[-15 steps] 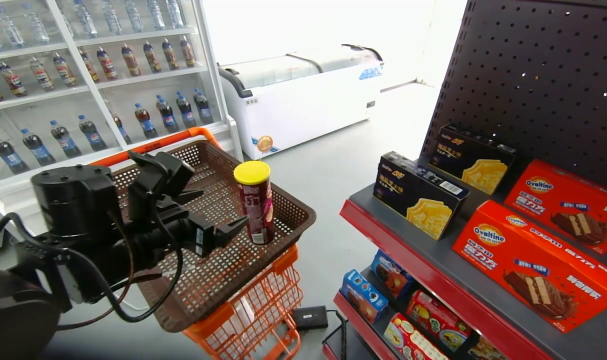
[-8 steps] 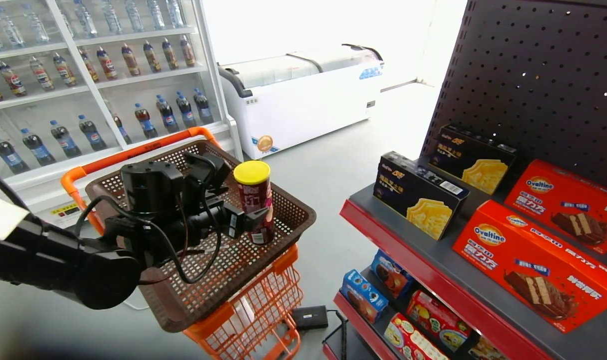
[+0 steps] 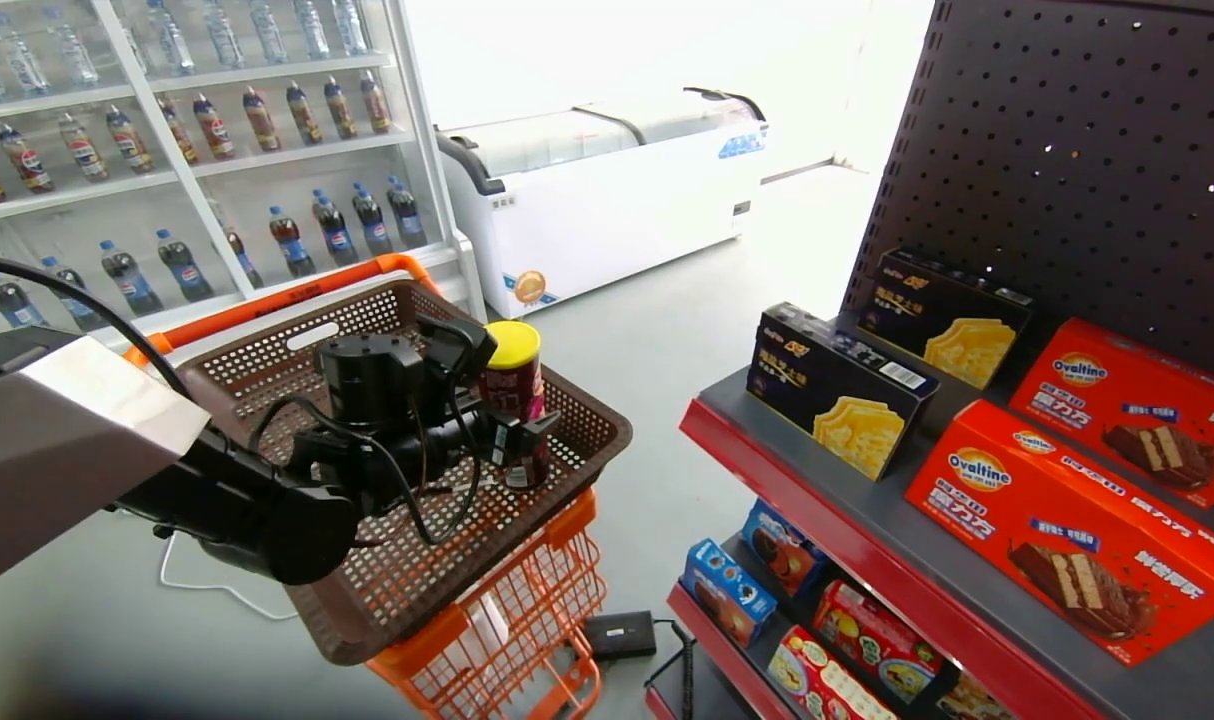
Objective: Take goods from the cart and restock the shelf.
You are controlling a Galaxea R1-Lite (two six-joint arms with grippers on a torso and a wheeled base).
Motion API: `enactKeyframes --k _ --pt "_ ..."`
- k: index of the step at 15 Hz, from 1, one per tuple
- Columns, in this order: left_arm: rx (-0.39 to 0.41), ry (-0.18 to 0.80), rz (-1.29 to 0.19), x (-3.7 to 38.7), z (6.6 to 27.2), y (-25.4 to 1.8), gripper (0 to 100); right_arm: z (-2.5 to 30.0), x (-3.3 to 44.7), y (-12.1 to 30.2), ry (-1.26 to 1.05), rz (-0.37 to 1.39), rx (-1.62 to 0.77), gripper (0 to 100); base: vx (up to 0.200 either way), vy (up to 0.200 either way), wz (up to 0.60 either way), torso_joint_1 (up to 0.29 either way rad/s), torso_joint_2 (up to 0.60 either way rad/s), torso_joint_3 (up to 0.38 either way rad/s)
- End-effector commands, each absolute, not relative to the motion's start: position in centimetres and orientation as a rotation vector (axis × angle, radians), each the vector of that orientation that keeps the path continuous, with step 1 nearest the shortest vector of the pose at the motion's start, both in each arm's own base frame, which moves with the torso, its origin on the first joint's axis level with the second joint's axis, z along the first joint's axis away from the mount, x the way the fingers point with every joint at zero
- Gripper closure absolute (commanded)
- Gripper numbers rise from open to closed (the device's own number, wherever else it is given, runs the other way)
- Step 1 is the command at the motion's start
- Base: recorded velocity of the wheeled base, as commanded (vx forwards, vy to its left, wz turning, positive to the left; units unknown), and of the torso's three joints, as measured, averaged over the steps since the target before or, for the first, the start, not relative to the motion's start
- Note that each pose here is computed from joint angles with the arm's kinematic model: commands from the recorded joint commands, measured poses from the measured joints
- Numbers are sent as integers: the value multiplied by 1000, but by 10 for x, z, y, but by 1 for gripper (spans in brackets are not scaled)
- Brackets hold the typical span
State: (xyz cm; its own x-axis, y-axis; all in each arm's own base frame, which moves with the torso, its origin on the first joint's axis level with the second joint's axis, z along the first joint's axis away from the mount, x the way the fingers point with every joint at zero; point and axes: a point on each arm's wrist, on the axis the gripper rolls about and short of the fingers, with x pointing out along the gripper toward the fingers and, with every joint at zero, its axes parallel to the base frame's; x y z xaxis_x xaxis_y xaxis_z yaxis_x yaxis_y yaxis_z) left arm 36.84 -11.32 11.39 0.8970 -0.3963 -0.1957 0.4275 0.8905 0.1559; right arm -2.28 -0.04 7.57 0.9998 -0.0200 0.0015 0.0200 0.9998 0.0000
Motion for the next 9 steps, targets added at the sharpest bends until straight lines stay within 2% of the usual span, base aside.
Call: enactKeyframes --k 1,5,6,9 --pt "199 174 -430 374 105 -114 0 76 -23 0 0 -20 0 0 0 0 0 0 0 0" --pt "199 179 -430 377 100 -115 0 76 -23 0 -2 -20 0 0 0 0 0 0 0 0" --pt "198 160 -429 380 101 -116 100 76 -23 0 -2 -20 0 0 0 0 0 0 0 0" --pt "205 166 -375 380 100 -115 100 76 -23 0 0 -20 0 0 0 0 0 0 0 0"
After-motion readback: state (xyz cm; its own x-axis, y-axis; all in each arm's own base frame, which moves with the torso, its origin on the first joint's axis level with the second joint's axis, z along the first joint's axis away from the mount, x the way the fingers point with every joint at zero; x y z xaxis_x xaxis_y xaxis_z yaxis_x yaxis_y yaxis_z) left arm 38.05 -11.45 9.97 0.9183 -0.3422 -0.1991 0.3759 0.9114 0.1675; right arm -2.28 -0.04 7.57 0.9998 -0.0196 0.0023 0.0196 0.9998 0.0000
